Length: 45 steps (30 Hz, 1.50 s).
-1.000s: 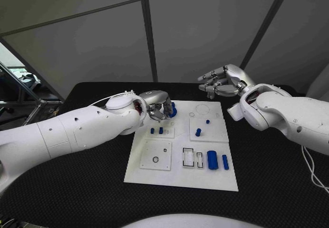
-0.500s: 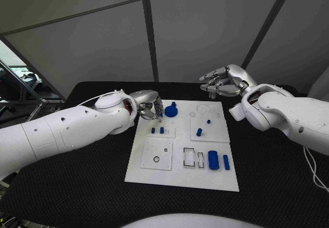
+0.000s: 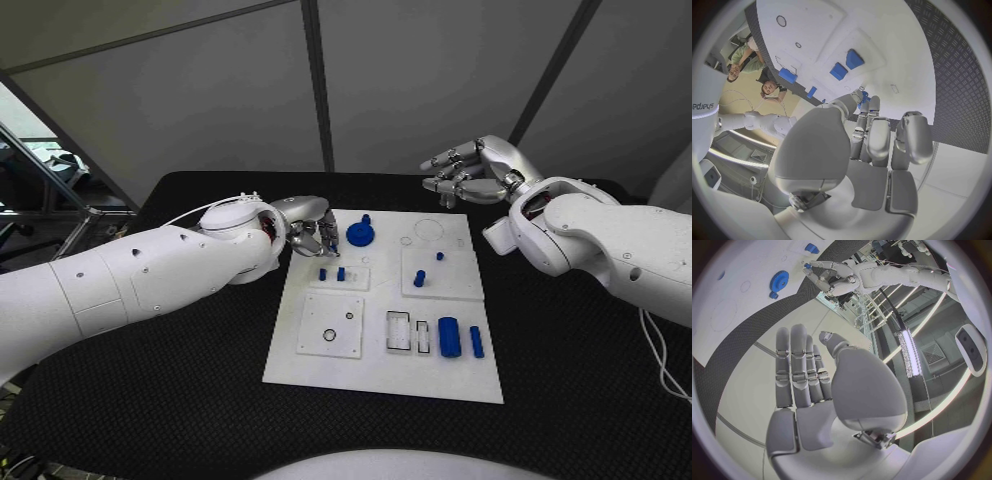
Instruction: Assemble the parts on the task board
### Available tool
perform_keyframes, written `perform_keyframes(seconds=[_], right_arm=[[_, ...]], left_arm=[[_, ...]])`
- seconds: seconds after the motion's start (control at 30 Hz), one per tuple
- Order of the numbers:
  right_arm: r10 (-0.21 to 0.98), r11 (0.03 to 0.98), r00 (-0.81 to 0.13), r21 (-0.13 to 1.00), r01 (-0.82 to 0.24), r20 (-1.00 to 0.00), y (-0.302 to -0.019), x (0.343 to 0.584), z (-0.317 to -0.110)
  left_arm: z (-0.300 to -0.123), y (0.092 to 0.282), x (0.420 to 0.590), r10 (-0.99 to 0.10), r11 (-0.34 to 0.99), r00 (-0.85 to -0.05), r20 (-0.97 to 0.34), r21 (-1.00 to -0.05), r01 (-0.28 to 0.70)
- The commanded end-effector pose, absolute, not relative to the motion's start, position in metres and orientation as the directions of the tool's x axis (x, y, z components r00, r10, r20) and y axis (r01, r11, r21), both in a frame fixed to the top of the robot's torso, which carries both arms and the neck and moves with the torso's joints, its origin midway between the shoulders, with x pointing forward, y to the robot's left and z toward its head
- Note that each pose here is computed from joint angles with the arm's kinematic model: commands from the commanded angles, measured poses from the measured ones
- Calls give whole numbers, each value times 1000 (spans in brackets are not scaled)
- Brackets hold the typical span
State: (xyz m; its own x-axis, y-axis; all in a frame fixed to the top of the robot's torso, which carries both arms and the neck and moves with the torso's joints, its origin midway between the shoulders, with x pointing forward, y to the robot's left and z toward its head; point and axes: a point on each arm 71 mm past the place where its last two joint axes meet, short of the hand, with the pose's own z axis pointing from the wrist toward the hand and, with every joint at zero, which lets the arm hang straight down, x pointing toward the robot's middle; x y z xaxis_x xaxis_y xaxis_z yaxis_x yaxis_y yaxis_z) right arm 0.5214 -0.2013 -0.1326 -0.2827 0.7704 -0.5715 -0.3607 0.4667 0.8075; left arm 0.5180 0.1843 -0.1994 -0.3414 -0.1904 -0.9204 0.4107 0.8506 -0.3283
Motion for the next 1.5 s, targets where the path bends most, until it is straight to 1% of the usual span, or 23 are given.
perform_keyframes(seconds=[0.03, 0.73, 1.5], right_arm=[[769, 460, -285, 806, -374, -571, -200, 521, -131], [769, 458, -288, 806, -374, -571, -198, 521, -130], [769, 457, -290, 807, -375, -570, -198, 520, -131]], left_arm=[[-202, 184, 520, -184, 855, -362, -914, -330, 399], [-206, 176, 521, -179, 853, -374, -910, -333, 402], [-209, 173, 523, -162, 857, -397, -903, -328, 397]])
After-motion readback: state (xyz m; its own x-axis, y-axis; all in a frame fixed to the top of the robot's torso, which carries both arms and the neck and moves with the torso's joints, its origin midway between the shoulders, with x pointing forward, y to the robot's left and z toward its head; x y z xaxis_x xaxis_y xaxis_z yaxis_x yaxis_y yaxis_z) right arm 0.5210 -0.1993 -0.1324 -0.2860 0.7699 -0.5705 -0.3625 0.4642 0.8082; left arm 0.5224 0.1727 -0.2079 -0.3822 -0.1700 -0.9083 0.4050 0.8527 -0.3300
